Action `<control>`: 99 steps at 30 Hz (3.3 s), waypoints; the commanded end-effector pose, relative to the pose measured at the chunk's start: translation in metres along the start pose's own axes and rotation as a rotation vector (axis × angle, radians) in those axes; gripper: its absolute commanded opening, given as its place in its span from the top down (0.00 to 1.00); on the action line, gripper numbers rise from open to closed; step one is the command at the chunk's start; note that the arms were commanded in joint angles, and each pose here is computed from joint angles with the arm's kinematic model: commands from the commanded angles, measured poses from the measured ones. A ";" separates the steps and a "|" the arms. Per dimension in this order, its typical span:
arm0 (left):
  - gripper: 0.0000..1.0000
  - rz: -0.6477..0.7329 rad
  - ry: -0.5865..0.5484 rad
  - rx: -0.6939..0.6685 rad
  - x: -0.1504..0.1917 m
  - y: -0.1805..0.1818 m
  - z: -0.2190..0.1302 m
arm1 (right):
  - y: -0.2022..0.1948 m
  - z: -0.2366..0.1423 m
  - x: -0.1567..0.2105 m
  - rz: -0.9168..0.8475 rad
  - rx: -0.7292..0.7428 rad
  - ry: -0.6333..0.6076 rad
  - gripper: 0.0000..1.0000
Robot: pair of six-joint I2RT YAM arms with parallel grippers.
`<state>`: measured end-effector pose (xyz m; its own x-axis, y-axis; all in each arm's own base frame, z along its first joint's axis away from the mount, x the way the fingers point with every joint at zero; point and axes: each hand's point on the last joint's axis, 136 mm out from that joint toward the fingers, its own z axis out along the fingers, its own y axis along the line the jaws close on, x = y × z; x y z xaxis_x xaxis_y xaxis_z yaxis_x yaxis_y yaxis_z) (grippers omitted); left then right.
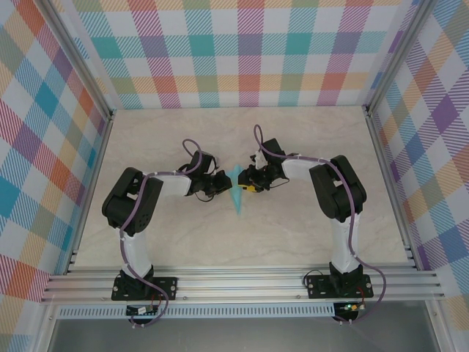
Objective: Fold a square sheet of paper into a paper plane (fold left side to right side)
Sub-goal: Fold the wing for the fifth time at the center of the table.
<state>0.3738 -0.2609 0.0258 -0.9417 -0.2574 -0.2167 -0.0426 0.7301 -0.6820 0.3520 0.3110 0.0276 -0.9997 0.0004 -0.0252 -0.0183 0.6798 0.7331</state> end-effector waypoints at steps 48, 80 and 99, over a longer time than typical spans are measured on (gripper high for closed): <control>1.00 -0.017 -0.005 -0.098 -0.014 0.026 0.013 | 0.023 0.009 0.060 0.080 -0.064 0.143 0.76; 1.00 0.085 -0.012 -0.042 -0.030 -0.004 0.001 | 0.017 -0.044 -0.063 0.085 -0.015 -0.132 0.27; 1.00 0.076 -0.004 -0.033 -0.029 -0.004 0.005 | 0.024 -0.008 -0.084 0.107 0.029 -0.061 0.18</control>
<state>0.3923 -0.2648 0.0288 -0.9472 -0.1849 -0.2619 0.0253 0.7713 -0.6360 0.4397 0.3112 0.0535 -0.9896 0.1433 -0.0135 0.0908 0.6944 0.7139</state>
